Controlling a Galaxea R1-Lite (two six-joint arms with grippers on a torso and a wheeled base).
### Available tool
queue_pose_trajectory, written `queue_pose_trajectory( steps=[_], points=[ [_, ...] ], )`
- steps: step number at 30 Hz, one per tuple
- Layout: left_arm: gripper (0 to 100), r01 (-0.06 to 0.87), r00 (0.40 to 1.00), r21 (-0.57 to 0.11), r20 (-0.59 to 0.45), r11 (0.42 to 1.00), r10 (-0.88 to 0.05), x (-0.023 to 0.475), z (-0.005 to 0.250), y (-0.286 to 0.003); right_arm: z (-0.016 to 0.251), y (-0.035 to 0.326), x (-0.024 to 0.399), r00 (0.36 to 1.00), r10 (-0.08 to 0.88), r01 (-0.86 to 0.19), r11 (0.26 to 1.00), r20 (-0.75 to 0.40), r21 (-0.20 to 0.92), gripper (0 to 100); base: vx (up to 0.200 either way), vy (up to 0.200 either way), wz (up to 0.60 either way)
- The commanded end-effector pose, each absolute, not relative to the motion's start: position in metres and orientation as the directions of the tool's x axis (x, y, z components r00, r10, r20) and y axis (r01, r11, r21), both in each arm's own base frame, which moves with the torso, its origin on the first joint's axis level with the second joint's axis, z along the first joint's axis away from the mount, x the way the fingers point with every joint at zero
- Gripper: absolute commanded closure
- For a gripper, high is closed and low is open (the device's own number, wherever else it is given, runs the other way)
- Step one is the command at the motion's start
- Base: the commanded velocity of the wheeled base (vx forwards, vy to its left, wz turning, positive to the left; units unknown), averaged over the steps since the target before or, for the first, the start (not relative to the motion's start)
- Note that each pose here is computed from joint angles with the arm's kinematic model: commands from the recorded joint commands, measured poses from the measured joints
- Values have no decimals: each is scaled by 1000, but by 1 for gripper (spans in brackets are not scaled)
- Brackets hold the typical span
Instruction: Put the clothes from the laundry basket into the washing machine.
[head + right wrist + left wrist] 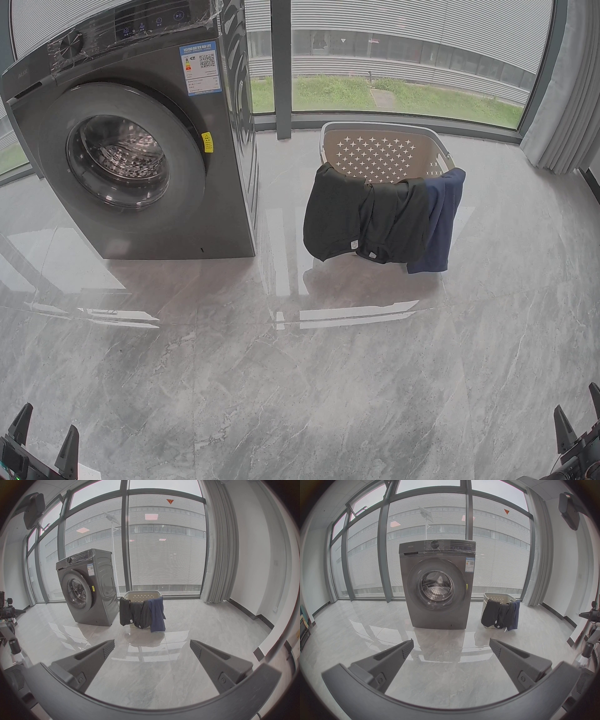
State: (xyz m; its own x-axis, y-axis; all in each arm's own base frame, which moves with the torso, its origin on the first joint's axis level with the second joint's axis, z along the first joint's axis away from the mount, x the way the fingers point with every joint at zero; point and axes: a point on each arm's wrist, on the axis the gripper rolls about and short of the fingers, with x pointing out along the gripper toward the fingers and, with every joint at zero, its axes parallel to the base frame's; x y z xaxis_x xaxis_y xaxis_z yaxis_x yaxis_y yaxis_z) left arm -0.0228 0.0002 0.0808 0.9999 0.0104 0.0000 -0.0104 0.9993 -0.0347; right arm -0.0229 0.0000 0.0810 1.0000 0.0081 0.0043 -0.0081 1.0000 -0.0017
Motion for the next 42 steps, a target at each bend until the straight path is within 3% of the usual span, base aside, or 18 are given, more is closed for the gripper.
queue_pose_trajectory(
  steps=[1,10,25,36,42],
  points=[
    [0,-11,1000,-35,-5,999,11,-22,76,0,76,0,-23,1000,9,-9,1000,2,-2,0,200,0,0],
    [0,-11,1000,-37,-6,999,11,-22,76,0,76,0,-23,1000,11,-11,1000,2,-3,0,44,0,0],
    [0,-11,1000,-37,-5,999,11,-22,76,0,76,0,-23,1000,11,-11,1000,2,-3,0,0,-200,0],
    [0,-11,1000,-35,-5,999,11,-22,76,0,76,0,-23,1000,9,-9,1000,2,-3,0,0,0,-327],
    [0,-8,1000,-35,-5,999,8,-22,76,0,76,0,-23,1000,11,-11,1000,2,-3,0,200,0,0]
  ],
)
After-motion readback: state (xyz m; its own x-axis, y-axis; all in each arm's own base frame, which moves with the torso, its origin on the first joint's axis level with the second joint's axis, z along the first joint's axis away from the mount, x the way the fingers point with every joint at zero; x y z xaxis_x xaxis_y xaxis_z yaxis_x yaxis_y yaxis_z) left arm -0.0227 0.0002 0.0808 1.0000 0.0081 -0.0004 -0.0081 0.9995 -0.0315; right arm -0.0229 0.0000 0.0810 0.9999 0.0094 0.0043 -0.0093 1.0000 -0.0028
